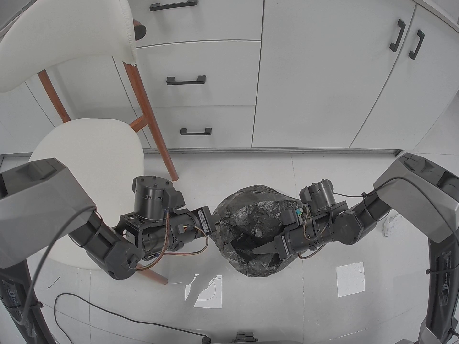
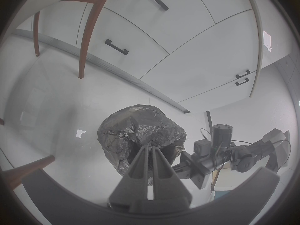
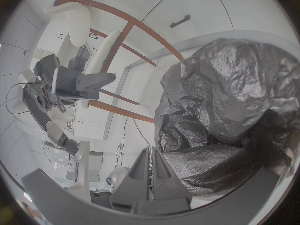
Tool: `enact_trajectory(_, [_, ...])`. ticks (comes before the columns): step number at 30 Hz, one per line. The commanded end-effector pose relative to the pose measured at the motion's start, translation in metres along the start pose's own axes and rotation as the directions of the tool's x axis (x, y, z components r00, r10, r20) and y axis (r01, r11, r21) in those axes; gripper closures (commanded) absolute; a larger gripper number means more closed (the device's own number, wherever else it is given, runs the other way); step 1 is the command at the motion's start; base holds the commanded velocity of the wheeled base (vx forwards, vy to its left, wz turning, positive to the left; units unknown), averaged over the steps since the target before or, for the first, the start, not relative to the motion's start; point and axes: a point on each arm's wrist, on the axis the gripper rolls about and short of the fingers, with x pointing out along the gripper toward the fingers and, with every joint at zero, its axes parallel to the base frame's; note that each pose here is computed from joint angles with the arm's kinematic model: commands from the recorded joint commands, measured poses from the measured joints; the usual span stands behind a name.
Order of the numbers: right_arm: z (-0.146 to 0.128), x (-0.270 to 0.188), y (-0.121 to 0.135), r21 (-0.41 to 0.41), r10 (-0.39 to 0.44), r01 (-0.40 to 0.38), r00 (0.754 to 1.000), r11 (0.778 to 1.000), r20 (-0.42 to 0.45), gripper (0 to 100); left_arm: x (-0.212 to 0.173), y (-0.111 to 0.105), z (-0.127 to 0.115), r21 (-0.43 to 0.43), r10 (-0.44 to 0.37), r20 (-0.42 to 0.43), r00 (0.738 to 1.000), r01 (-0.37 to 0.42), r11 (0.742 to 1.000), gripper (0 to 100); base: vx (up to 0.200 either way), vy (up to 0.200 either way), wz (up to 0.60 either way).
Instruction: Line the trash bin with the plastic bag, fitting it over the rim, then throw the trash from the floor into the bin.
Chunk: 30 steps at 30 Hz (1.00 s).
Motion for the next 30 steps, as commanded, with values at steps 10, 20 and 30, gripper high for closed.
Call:
enact_trajectory(10, [0.016, 0.025, -0.049, -0.014, -0.085, 0.086, 0.995, 0.996, 0.059, 100, 0.000, 0.001, 0.000, 0.002, 0.000, 0.003, 1.000, 0.000, 1.000, 100, 0.000, 0.000, 0.00])
enact_trajectory(20, [0.077, 0.000, -0.066, -0.068, -0.182, 0.201, 0.959, 0.977, 0.216, 100, 0.000, 0.003, 0.001, 0.000, 0.007, 0.005, 1.000, -0.007, 1.000, 100, 0.000, 0.000, 0.00])
enact_trajectory(30, [0.116, -0.020, -0.054, -0.121, -0.220, 0.275, 0.913, 0.954, 0.345, 100, -0.001, 0.004, 0.000, -0.001, 0.011, 0.002, 1.000, -0.011, 1.000, 100, 0.000, 0.000, 0.00])
